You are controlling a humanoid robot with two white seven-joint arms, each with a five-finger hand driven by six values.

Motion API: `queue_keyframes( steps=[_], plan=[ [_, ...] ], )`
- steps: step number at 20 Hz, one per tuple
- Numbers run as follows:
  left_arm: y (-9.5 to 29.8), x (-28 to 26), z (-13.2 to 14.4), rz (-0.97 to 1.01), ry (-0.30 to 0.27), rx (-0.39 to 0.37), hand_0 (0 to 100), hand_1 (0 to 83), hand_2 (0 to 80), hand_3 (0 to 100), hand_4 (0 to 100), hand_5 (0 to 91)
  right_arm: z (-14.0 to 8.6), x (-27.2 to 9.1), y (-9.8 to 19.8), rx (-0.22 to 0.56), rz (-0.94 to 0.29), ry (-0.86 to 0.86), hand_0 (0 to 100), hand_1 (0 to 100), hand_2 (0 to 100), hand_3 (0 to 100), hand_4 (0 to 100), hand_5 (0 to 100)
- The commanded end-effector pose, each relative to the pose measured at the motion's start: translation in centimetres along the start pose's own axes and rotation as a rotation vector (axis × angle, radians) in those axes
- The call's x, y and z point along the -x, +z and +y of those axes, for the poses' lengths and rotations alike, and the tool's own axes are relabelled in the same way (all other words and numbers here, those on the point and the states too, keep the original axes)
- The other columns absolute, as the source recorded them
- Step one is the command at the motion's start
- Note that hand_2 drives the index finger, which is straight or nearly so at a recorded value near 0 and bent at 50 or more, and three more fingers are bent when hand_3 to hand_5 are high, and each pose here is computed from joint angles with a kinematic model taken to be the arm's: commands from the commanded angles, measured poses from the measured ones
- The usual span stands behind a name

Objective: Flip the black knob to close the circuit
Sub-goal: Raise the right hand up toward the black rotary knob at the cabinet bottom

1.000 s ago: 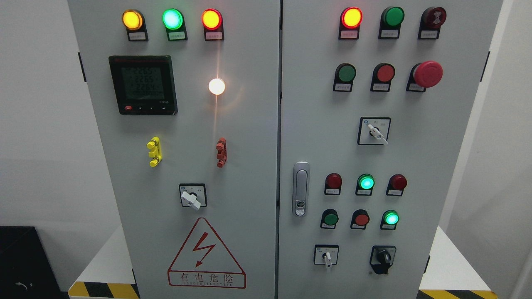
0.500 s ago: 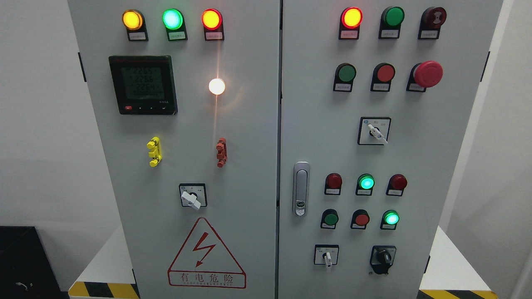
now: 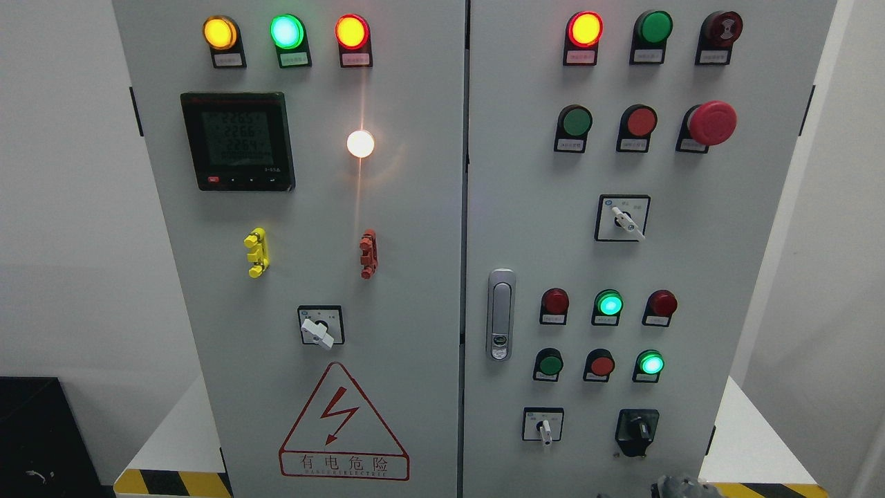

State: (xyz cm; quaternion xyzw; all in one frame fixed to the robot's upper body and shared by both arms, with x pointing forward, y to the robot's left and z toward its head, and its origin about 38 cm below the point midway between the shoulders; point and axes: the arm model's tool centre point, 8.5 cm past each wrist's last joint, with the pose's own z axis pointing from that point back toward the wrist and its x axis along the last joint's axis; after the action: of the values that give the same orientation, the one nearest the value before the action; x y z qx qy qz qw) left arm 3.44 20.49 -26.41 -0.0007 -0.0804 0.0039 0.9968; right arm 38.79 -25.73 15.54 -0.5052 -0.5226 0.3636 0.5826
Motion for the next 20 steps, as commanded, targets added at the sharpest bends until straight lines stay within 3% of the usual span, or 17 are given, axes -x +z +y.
queue_keyframes(
  steps=[1, 20],
  plan=[
    [0.0, 0.4, 0.0, 0.006, 0.0, -0.001, 12, 55.6, 0.0, 0, 0, 0.0, -2.3, 0.0, -0.7, 0.059, 0.012, 0.0, 0, 0, 93, 100, 100, 100],
    [0.0, 0.4, 0.0, 0.006, 0.0, -0.001, 12, 55.6, 0.0, 0, 0, 0.0, -2.9, 0.8, -3.3, 0.046, 0.061, 0.034, 0, 0, 92, 100, 100, 100]
  ],
)
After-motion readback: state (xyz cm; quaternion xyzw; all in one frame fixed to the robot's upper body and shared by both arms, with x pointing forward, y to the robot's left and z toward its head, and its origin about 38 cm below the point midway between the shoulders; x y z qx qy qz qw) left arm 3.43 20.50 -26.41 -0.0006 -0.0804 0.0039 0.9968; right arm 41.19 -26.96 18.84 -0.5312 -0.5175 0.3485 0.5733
